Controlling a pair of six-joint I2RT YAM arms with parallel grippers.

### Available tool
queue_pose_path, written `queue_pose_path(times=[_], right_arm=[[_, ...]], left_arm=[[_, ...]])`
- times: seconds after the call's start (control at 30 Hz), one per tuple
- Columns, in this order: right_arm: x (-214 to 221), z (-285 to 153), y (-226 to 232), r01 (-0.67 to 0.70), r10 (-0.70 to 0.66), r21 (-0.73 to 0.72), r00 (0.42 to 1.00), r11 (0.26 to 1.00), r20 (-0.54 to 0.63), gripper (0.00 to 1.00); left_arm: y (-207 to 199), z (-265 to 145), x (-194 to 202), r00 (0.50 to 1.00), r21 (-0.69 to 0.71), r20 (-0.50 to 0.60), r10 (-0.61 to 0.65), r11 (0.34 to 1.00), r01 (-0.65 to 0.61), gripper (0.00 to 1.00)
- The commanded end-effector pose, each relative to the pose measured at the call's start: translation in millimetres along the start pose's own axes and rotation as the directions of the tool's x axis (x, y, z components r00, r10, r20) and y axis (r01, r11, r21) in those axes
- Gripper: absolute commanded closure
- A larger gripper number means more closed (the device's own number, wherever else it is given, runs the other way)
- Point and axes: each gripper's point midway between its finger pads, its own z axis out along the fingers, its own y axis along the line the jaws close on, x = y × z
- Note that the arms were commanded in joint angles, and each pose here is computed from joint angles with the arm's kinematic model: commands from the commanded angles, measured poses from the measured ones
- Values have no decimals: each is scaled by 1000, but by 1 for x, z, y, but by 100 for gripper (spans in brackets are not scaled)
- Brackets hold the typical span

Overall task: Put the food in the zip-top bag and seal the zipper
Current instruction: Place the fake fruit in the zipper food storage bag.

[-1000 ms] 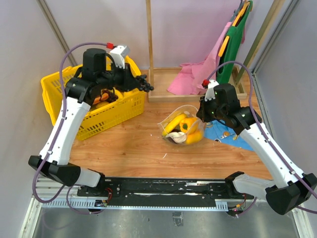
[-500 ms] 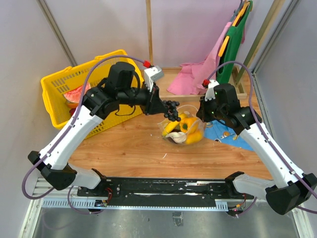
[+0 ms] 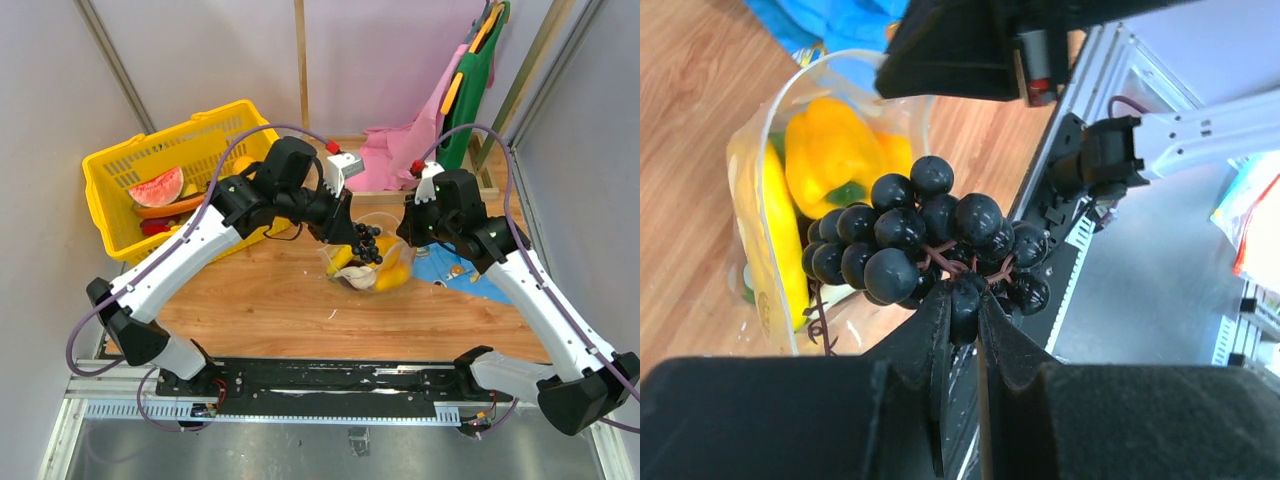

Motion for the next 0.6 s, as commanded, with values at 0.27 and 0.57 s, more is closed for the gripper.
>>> queue_pose_path(times=[0.27, 0.57], right_arm=[[0, -9, 7, -14, 14, -22, 999, 1000, 29, 99], [-1, -6, 15, -33, 36, -65, 998, 997, 44, 99]], left_arm=[[31, 25, 30, 933, -192, -41, -358, 919, 344, 100], [41, 28, 47, 849, -332, -19, -527, 805, 492, 100]])
